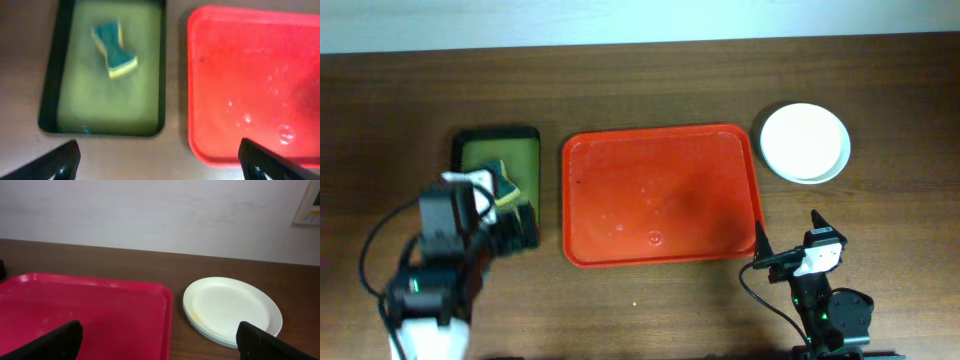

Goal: Clean dirty plates on tray and stack at the side

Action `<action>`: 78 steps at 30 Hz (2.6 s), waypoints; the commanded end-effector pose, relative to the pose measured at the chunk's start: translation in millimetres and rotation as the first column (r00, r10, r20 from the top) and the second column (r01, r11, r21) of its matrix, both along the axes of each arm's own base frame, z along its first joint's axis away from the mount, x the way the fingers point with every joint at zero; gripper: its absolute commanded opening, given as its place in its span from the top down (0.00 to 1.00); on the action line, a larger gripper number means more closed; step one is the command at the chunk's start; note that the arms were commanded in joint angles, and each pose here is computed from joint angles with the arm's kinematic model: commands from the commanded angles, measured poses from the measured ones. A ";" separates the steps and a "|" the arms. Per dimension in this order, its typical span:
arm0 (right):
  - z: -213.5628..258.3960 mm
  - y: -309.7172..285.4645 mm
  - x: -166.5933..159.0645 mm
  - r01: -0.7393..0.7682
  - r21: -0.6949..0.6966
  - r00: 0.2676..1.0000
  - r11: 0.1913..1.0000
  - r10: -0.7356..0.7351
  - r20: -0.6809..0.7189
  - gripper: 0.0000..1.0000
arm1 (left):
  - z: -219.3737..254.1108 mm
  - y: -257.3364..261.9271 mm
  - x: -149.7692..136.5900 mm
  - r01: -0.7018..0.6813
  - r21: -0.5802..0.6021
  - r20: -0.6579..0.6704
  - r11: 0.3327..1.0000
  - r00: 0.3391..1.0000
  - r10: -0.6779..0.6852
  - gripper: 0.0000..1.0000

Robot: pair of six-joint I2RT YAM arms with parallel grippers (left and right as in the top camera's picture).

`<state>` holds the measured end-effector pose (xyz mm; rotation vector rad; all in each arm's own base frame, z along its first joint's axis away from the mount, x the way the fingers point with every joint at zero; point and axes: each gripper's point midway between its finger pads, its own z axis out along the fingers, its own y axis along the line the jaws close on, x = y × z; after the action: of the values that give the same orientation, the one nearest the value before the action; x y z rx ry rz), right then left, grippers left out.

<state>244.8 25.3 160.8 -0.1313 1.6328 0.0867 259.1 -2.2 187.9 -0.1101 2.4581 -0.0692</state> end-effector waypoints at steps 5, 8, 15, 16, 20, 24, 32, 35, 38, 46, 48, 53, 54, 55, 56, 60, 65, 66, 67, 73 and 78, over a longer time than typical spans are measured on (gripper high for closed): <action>-2.7 -4.1 0.3 0.020 -0.003 1.000 1.000 -0.020 -0.002 0.01 | -19.3 -12.4 -33.3 0.160 0.151 0.316 0.975 0.927 -0.201 0.01; -2.7 -4.1 0.3 0.020 -0.003 1.000 1.000 -0.020 -0.002 0.01 | -25.4 -12.4 -36.0 0.154 0.156 0.353 0.976 0.914 -0.201 0.01; -2.7 -4.1 0.3 0.020 -0.003 1.000 1.000 -0.020 -0.002 0.01 | -19.4 -15.0 -30.0 0.140 0.173 0.500 0.975 0.841 -0.209 0.01; -2.7 -4.1 0.3 0.020 -0.003 1.000 1.000 -0.020 -0.002 0.01 | -19.7 -15.0 -30.2 0.138 0.174 0.510 0.975 0.834 -0.209 0.01; -2.7 -4.1 0.3 0.020 -0.003 1.000 1.000 -0.020 -0.002 0.01 | -13.3 -14.9 -22.5 0.113 0.189 0.616 0.975 0.760 -0.207 0.01; -2.7 -4.1 0.3 0.020 -0.003 1.000 1.000 -0.020 -0.002 0.01 | -3.3 -18.1 -16.7 0.104 0.200 0.715 0.974 0.664 -0.217 0.01; -2.7 -4.1 0.3 0.020 -0.003 1.000 1.000 -0.020 -0.002 0.01 | -7.2 -14.0 -13.3 0.064 0.208 0.775 0.976 0.598 -0.204 0.01; -2.6 -4.1 0.3 0.020 -0.003 1.000 1.000 -0.020 -0.001 0.01 | -13.4 -2.5 -12.5 0.004 0.206 0.760 0.978 0.629 -0.163 0.01; -2.7 -4.1 0.3 0.020 -0.003 1.000 1.000 -0.020 -0.002 0.01 | -26.7 17.2 -13.6 -0.096 0.212 0.724 0.972 0.684 -0.090 0.01; -2.7 -4.1 0.3 0.020 -0.003 1.000 1.000 -0.020 -0.002 0.01 | -29.2 24.6 -14.5 -0.132 0.215 0.716 0.968 0.695 -0.065 0.01; -2.7 -4.1 0.3 0.020 -0.003 1.000 1.000 -0.020 -0.002 0.01 | -29.9 23.6 -14.4 -0.126 0.216 0.714 0.968 0.696 -0.069 0.01; -2.7 -4.1 0.3 0.020 -0.003 1.000 1.000 -0.020 -0.002 0.01 | -30.6 20.1 -14.1 -0.105 0.214 0.712 0.971 0.697 -0.082 0.01; -2.6 -4.1 0.3 0.020 -0.003 1.000 1.000 -0.020 -0.001 0.01 | -30.6 20.1 -14.1 -0.105 0.214 0.712 0.971 0.697 -0.082 0.01; -2.6 -4.1 0.3 0.020 -0.003 1.000 1.000 -0.020 -0.001 0.01 | -30.6 20.1 -14.1 -0.105 0.214 0.712 0.971 0.697 -0.082 0.01; -2.6 -4.1 0.3 0.020 -0.003 1.000 1.000 -0.020 -0.001 0.01 | -30.3 20.1 -14.1 -0.105 0.214 0.713 0.971 0.697 -0.082 0.01; -2.6 -4.1 0.3 0.020 -0.003 1.000 1.000 -0.020 -0.001 0.01 | -29.7 20.2 -14.1 -0.106 0.214 0.714 0.971 0.695 -0.081 0.01; -2.7 -4.1 0.3 0.020 -0.003 1.000 1.000 -0.020 -0.002 0.01 | -29.6 23.7 -14.4 -0.126 0.214 0.715 0.969 0.696 -0.067 0.01; -2.7 -4.1 0.3 0.020 -0.003 1.000 1.000 -0.020 -0.002 0.01 | -29.3 26.8 -14.8 -0.148 0.180 0.720 0.973 0.693 -0.028 0.01; -2.6 -4.1 0.3 0.020 -0.003 1.000 1.000 -0.020 -0.001 0.01 | -28.7 29.0 -15.1 -0.164 0.143 0.726 0.976 0.687 0.009 0.01; -2.6 -4.1 0.3 0.020 -0.003 1.000 1.000 -0.020 -0.001 0.01 | -28.7 30.6 -15.4 -0.177 0.098 0.730 0.979 0.682 0.050 0.01; -2.6 -4.1 0.3 0.020 -0.003 1.000 1.000 -0.020 -0.001 0.01 | -27.9 30.4 -15.3 -0.176 0.101 0.732 0.979 0.680 0.046 0.01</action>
<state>244.7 24.6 161.0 -0.1286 1.6314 0.0838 244.4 24.4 159.9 -0.1032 1.6409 0.1203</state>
